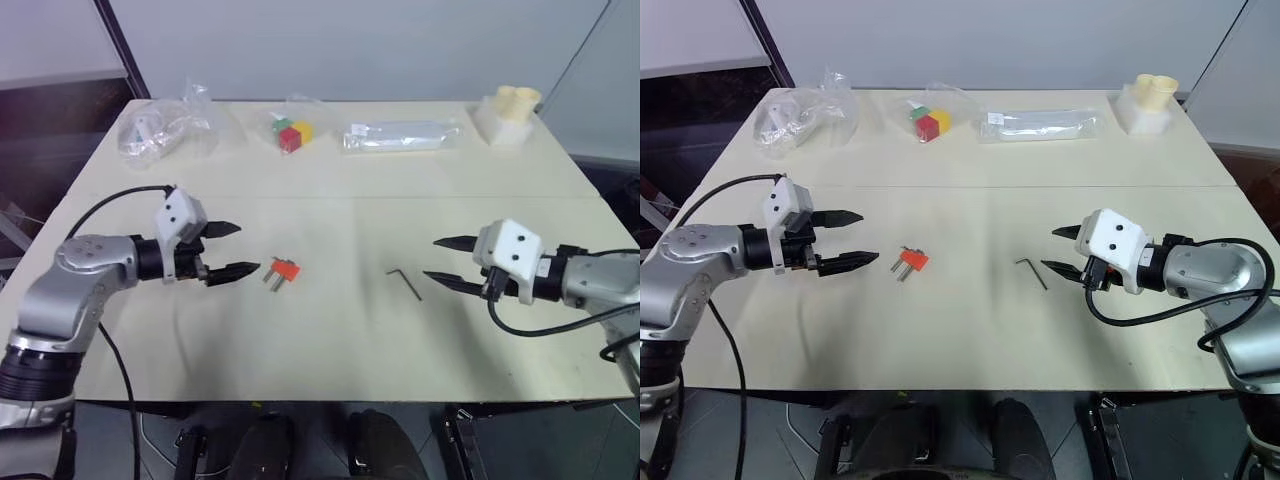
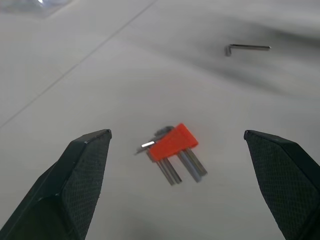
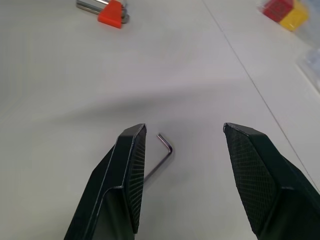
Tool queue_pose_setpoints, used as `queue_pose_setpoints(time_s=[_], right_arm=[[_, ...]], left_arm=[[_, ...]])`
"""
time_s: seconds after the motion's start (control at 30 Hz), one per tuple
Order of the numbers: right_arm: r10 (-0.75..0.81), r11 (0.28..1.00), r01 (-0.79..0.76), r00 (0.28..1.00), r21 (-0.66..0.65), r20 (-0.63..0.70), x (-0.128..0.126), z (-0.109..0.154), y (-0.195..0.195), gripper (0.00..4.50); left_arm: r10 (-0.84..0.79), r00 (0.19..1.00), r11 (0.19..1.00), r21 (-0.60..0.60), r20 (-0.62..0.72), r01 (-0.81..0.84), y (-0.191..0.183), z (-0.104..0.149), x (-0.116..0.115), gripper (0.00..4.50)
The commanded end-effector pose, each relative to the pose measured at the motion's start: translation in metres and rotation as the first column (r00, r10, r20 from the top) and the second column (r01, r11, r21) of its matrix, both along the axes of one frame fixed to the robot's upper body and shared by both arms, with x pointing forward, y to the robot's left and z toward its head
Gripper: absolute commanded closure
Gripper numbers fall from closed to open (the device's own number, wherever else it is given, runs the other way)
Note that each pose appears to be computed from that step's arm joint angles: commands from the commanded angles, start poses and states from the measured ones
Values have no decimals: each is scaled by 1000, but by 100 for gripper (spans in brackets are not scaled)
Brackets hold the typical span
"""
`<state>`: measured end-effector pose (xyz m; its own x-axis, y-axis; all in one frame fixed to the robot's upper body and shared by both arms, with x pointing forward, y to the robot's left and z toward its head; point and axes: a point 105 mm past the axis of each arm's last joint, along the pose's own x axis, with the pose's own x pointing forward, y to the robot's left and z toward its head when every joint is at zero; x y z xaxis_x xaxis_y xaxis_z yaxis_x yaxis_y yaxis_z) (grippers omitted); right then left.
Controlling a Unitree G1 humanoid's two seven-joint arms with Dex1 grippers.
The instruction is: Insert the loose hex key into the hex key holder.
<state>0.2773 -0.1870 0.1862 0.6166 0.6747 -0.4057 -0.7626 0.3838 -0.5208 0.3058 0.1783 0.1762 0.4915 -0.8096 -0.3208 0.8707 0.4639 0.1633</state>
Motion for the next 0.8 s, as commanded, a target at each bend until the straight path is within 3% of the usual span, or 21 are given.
queue_pose_setpoints(time_s=[0.03, 0.8], right_arm=[[27, 1000, -27, 998, -5, 54, -1, 20, 4, 197], [51, 999, -52, 998, 11, 40, -1, 18, 13, 197]], left_arm=[[-6, 1000, 1000, 7, 20, 6, 6, 8, 1, 4], [-9, 1000, 1000, -18, 22, 9, -5, 4, 1, 4]])
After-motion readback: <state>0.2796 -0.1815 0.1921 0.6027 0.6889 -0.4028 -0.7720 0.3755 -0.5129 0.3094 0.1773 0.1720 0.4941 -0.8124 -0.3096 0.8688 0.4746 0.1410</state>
